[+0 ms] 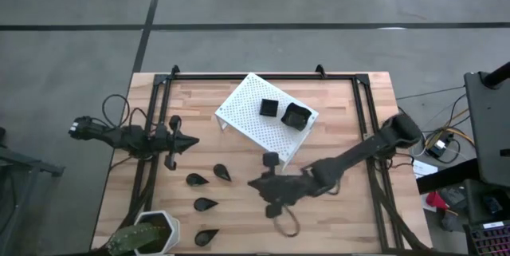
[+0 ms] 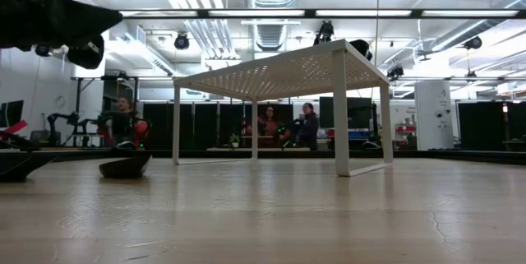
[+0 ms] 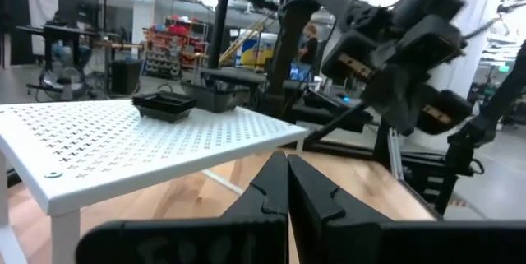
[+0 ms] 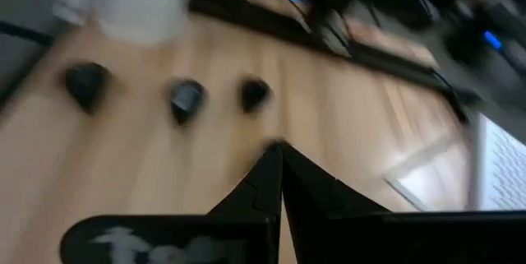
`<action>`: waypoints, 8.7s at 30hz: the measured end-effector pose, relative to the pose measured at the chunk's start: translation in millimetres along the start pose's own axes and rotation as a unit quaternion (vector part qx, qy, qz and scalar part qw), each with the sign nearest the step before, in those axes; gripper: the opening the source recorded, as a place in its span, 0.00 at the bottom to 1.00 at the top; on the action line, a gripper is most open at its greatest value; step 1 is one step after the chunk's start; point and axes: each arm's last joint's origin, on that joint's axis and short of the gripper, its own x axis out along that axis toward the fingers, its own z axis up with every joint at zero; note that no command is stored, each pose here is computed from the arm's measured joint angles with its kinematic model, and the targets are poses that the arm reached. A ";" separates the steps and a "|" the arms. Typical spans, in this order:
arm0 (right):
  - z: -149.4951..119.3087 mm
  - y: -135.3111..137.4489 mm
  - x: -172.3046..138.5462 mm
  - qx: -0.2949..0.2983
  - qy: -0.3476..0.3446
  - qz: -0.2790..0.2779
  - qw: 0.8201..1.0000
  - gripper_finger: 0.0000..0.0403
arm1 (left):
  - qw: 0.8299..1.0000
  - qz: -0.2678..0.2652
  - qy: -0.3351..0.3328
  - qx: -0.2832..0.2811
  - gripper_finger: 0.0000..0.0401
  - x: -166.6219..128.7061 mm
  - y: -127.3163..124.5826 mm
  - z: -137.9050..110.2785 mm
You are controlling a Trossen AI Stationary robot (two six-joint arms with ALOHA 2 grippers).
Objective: Pick & Place Mini shaped plates
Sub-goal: Put the drop-shaped plate on the shelf
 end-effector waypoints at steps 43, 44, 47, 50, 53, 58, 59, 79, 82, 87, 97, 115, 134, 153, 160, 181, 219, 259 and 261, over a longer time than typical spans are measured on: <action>-200.2 -131.9 -146.7 0.138 -0.180 -0.165 0.960 0.02 | 0.991 0.064 0.081 -0.089 0.00 14.6 -2.6 2.4; -203.3 -132.3 -147.7 0.143 -0.182 -0.167 0.958 0.02 | 0.990 0.067 0.092 -0.085 0.00 15.9 -3.1 2.9; -211.0 -134.6 -151.1 0.173 -0.194 -0.173 0.950 0.02 | 0.988 0.074 0.119 -0.072 0.00 21.5 -5.2 4.7; -219.1 -134.8 -152.5 0.193 -0.201 -0.166 0.946 0.02 | 0.986 0.078 0.138 -0.058 0.00 28.4 -7.9 7.8; -223.7 -133.5 -153.2 0.181 -0.199 -0.135 0.954 0.02 | 0.984 0.080 0.151 -0.044 0.00 35.2 -10.7 11.8; -230.9 -135.9 -153.6 0.188 -0.193 -0.131 0.954 0.02 | 0.982 0.080 0.171 -0.017 0.00 44.2 -14.1 14.5; -232.9 -135.5 -153.6 0.185 -0.195 -0.120 0.956 0.02 | 0.980 0.081 0.180 -0.010 0.00 45.7 -14.3 12.5; -250.2 -134.5 -167.5 0.158 -0.224 -0.121 0.954 0.02 | 0.937 0.054 0.330 0.099 0.00 91.5 -30.9 5.7; -254.9 -132.9 -165.7 0.194 -0.204 -0.109 0.953 0.02 | 0.930 0.053 0.344 0.115 0.03 102.8 -34.9 6.7; -260.2 -130.9 -161.9 0.257 -0.178 -0.093 0.946 0.02 | 0.923 0.042 0.358 0.136 0.15 117.5 -43.3 7.2; -261.3 -130.4 -160.0 0.237 -0.165 -0.096 0.952 0.02 | 0.879 -0.025 0.451 0.153 0.26 125.9 -83.0 21.0; -261.3 -130.4 -160.0 0.237 -0.165 -0.096 0.953 0.02 | 0.821 -0.034 0.539 0.183 0.26 132.9 -103.7 -35.7; -261.3 -130.4 -159.9 0.237 -0.165 -0.096 0.953 0.02 | 0.801 0.005 0.550 0.235 0.26 135.0 -99.7 -53.1; -261.2 -130.4 -160.0 0.237 -0.165 -0.096 0.953 0.02 | 0.799 0.005 0.552 0.238 0.12 135.3 -99.1 -54.0; -261.2 -130.4 -160.0 0.237 -0.165 -0.096 0.953 0.02 | 0.797 0.001 0.552 0.245 0.11 135.1 -98.8 -54.4; -261.2 -130.4 -160.0 0.237 -0.165 -0.096 0.953 0.02 | 0.809 0.003 0.536 0.243 0.07 134.7 -97.6 -58.3; -261.1 -130.5 -160.0 0.237 -0.165 -0.096 0.953 0.02 | 0.814 0.056 0.509 0.275 0.00 168.5 -55.1 80.4; -261.1 -130.5 -160.0 0.237 -0.165 -0.096 0.953 0.02 | 0.781 0.033 0.578 0.233 0.00 242.6 69.7 125.0; -261.1 -130.5 -160.0 0.237 -0.165 -0.096 0.953 0.02 | 0.782 0.034 0.577 0.233 0.00 242.9 69.8 125.1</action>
